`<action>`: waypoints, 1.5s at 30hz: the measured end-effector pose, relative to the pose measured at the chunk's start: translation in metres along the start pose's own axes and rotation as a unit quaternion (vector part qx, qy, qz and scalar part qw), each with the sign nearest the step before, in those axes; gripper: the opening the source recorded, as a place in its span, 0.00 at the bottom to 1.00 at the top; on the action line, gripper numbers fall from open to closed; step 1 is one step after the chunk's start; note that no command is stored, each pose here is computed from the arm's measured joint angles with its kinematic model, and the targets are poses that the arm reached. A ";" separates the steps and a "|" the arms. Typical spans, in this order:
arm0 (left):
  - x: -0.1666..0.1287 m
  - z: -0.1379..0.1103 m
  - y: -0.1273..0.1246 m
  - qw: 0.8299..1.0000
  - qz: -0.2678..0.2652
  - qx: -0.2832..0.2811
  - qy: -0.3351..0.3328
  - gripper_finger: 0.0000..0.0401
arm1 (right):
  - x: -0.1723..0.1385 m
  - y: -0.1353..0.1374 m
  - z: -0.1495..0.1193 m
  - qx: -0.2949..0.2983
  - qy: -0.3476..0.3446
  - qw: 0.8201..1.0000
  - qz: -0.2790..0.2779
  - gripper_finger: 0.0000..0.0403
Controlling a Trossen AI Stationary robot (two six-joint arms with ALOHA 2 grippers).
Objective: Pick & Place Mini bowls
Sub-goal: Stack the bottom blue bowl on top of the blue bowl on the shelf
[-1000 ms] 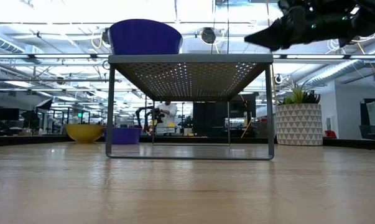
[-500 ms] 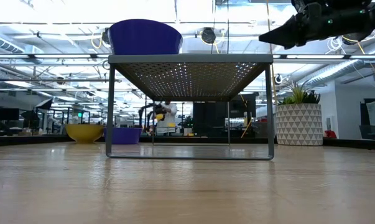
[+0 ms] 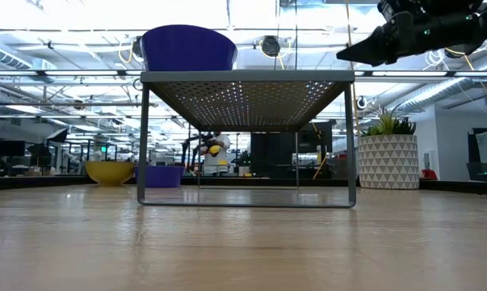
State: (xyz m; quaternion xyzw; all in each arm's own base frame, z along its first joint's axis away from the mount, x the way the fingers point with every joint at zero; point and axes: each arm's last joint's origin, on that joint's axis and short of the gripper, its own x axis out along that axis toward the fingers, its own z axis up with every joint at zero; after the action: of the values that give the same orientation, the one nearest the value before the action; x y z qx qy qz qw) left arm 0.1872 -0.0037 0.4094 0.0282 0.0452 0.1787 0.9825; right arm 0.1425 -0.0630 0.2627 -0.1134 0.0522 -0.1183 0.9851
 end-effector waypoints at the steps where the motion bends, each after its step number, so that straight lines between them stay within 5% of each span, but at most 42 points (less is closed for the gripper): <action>1: 0.001 0.003 0.000 1.000 -0.001 0.000 0.011 0.04 | 0.000 0.000 0.000 0.000 0.000 1.000 -0.001 0.00; 11: 0.044 0.046 -0.009 0.989 0.000 0.035 0.145 0.05 | 0.000 -0.001 0.000 0.003 0.001 1.000 -0.002 0.00; 17: 0.077 0.060 -0.010 0.972 -0.041 0.034 0.228 0.02 | 0.000 0.000 -0.001 0.005 0.007 1.000 0.000 0.00; 23: 0.102 0.058 -0.003 0.937 -0.059 0.033 0.342 0.04 | 0.000 0.000 -0.002 0.005 0.007 1.000 0.000 0.00; 36: 0.131 0.040 0.020 0.877 -0.102 -0.023 0.470 0.02 | 0.000 0.000 -0.002 0.005 0.008 1.000 0.001 0.00; 45: 0.137 0.030 0.012 0.857 -0.135 -0.038 0.496 0.02 | 0.000 0.000 -0.002 0.006 0.010 1.000 0.001 0.00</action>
State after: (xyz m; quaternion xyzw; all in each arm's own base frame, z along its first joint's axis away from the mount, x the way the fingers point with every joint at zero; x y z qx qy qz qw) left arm 0.3136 0.0552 0.4295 -0.1077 0.5234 0.0364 0.8444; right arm 0.1426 -0.0636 0.2605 -0.1067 0.0617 -0.1184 0.9853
